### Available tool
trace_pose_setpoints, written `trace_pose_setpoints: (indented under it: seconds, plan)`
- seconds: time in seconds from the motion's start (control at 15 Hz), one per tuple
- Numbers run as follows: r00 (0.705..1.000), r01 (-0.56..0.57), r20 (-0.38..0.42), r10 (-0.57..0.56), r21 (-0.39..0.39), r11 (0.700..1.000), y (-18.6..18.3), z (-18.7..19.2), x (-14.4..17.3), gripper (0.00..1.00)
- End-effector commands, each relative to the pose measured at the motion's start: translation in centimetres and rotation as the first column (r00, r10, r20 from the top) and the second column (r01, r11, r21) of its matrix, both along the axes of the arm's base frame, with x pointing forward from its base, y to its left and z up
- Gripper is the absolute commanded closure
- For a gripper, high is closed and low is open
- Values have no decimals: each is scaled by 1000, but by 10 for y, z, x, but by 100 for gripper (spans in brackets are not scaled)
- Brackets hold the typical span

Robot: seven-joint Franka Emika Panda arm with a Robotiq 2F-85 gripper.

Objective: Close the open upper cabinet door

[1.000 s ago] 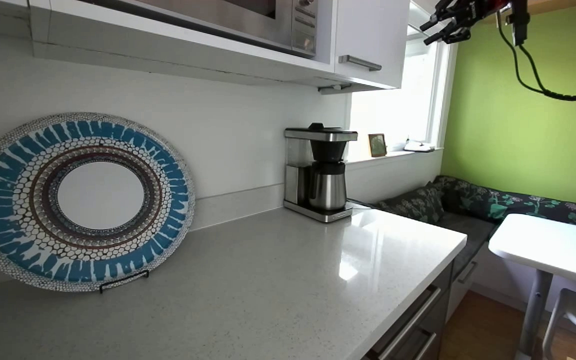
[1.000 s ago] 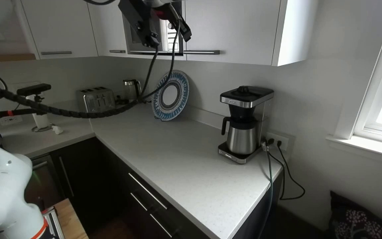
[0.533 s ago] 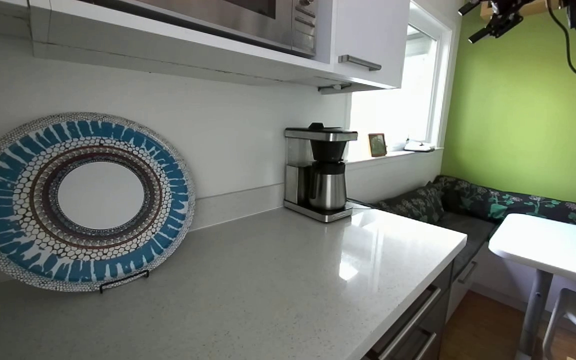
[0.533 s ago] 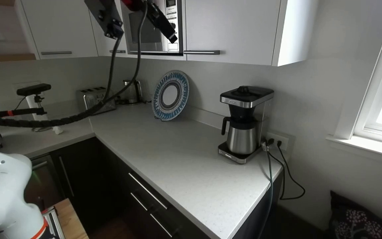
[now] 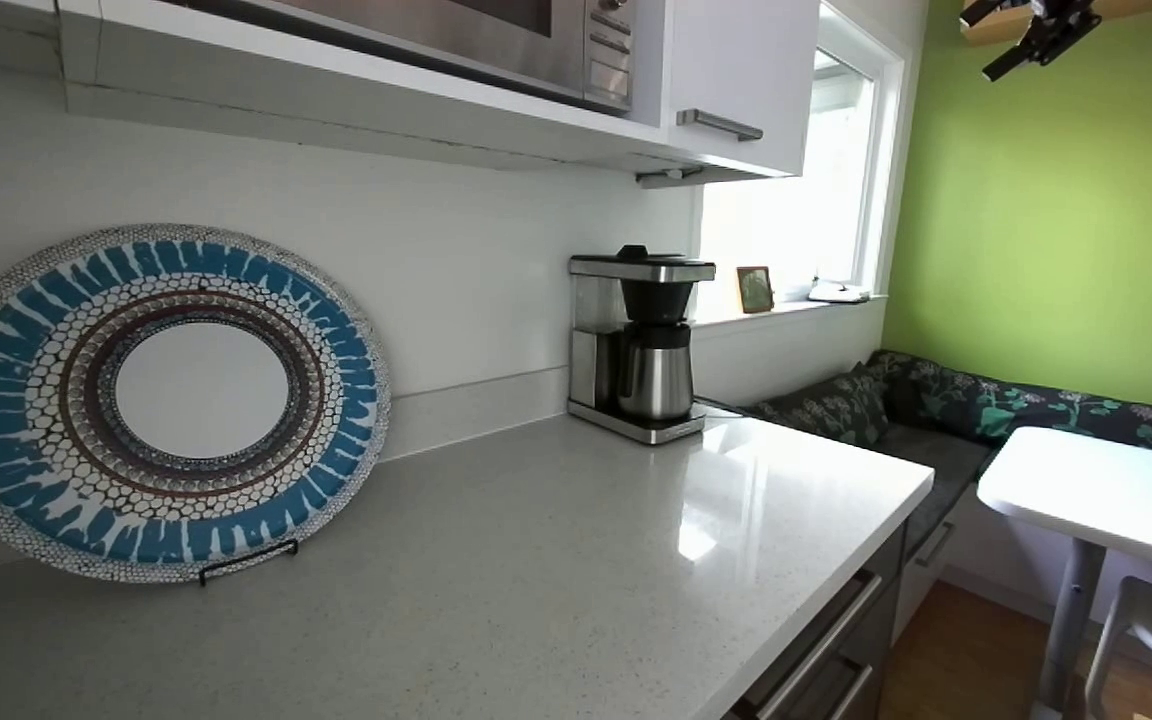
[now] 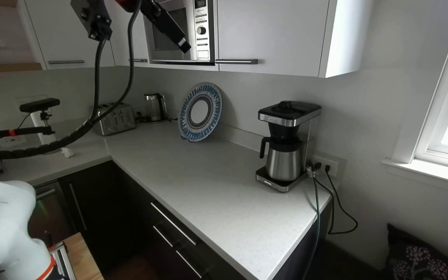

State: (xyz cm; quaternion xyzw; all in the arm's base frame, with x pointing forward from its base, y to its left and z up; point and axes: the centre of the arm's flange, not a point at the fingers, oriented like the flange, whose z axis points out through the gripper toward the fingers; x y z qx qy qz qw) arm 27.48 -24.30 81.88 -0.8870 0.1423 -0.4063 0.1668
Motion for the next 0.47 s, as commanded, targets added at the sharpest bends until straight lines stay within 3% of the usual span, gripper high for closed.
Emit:
trace_pose_setpoints:
  seconds: [0.0,0.4]
  plan:
    - [1000,-1,-1,1,0,1000,0,0,0,0]
    - [1000,-3,-2,3,0,1000,1,-1,1,0]
